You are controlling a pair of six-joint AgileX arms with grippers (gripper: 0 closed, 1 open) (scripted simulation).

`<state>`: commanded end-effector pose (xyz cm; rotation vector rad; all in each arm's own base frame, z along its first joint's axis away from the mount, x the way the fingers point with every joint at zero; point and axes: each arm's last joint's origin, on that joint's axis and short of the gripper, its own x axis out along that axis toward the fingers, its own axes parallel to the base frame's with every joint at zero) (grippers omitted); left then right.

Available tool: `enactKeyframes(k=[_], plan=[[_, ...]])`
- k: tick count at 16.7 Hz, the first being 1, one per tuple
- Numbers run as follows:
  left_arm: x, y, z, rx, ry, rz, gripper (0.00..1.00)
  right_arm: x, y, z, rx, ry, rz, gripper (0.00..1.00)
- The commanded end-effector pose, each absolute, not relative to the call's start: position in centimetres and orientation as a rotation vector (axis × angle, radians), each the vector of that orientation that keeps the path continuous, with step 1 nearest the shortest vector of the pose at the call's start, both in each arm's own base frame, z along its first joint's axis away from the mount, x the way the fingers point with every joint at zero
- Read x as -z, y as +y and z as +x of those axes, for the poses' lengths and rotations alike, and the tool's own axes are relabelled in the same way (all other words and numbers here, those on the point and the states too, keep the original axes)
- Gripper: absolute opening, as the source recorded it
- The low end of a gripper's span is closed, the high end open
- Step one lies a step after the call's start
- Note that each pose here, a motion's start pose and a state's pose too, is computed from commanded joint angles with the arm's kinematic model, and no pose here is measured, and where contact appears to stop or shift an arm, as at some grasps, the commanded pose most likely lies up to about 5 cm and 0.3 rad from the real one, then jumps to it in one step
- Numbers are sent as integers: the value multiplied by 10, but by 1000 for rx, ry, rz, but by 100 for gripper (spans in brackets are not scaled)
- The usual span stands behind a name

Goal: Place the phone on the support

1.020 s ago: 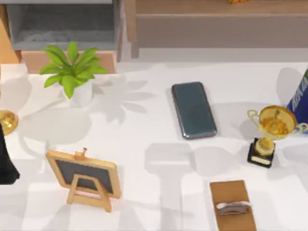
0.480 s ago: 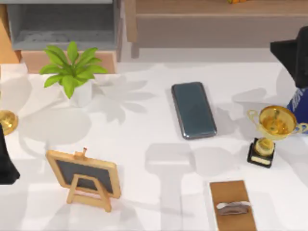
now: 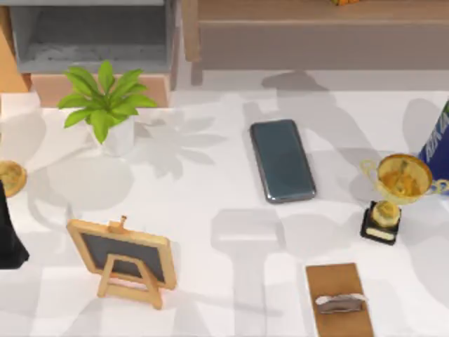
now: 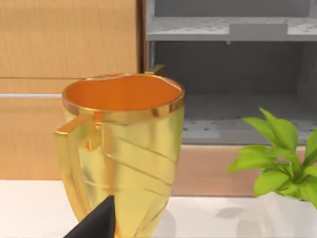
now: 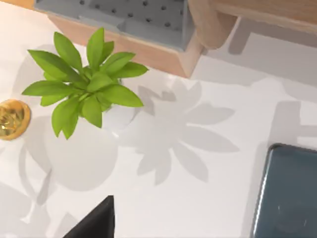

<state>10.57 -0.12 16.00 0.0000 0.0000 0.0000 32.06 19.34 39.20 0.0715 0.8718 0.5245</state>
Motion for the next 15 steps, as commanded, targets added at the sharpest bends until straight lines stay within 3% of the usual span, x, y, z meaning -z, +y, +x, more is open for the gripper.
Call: enactKeyframes(k=[5, 10, 15], plan=[[-160, -1, 106, 0, 0, 0, 100, -303, 246, 391, -399, 1177, -1, 100], [-160, -1, 106, 0, 0, 0, 100, -197, 251, 427, -183, 1481, -92, 100], [-160, -1, 106, 0, 0, 0, 100, -177, 246, 433, -120, 1539, -110, 100]])
